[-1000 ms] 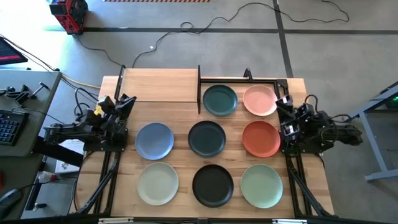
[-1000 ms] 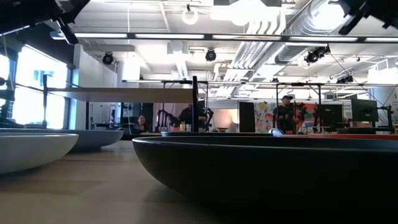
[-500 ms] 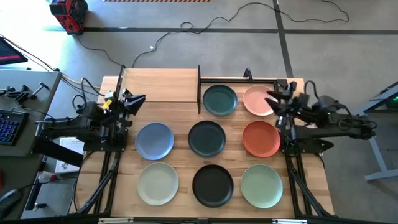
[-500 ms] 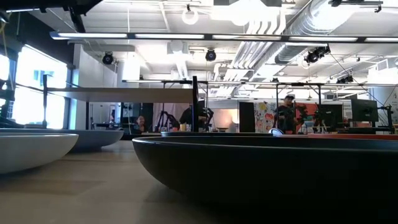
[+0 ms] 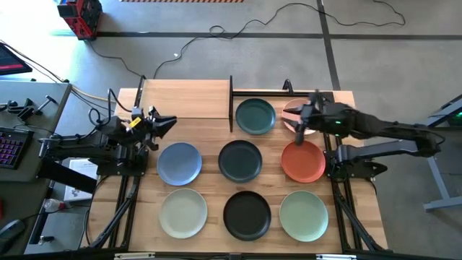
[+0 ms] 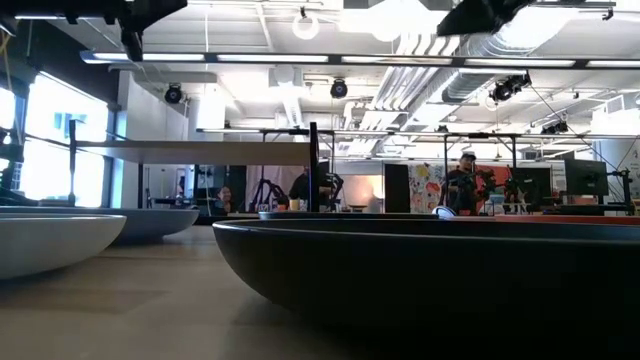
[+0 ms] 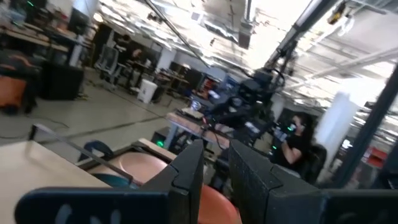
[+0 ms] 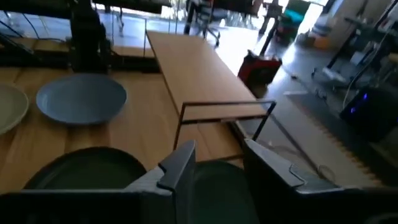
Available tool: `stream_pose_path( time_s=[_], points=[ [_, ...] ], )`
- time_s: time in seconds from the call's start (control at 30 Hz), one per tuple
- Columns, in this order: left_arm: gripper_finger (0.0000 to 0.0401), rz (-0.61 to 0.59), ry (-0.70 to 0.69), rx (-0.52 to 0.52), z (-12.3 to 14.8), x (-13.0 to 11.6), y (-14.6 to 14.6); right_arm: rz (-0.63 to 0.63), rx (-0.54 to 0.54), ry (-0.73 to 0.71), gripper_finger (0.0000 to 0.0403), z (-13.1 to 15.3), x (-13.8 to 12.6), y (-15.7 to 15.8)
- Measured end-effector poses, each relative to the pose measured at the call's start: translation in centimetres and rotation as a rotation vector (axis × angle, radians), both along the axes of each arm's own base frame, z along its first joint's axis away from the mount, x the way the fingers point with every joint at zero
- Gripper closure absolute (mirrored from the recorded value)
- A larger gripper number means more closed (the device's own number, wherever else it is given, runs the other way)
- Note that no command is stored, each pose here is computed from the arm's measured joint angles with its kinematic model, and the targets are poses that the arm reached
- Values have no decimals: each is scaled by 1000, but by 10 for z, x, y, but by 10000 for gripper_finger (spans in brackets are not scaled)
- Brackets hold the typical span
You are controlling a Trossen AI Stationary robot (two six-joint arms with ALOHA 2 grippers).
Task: Place and stack plates onto a shelf
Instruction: Put the top dark green plate on the shelf
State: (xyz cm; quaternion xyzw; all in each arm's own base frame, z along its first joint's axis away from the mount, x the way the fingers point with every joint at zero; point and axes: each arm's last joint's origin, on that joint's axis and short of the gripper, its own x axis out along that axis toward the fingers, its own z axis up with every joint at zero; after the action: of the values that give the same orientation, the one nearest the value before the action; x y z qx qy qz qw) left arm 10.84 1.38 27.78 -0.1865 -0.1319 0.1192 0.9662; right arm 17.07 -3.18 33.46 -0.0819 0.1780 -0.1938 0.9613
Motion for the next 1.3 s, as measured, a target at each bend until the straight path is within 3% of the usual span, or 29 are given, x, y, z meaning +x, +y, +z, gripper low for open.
stream_pose_path(
  time_s=[0.23, 0.47, 0.63, 1.0, 1.3],
  points=[
    [335, -52, 4, 12, 0, 0, -1, -16, 156, 138, 279, -31, 32, -21],
    [335, -55, 51, -11, -5, 1, -1, -12, 131, 321, 279, -64, 57, -39],
    [335, -56, 61, -20, -6, 2, -1, 7, 171, 409, 279, -85, 70, -47],
    [335, -56, 61, -21, -6, 2, -1, 151, 69, 628, 279, -126, 91, -54],
    [335, -52, 61, -21, -6, 2, -1, 245, 18, 698, 279, -156, 109, -58]
  ],
)
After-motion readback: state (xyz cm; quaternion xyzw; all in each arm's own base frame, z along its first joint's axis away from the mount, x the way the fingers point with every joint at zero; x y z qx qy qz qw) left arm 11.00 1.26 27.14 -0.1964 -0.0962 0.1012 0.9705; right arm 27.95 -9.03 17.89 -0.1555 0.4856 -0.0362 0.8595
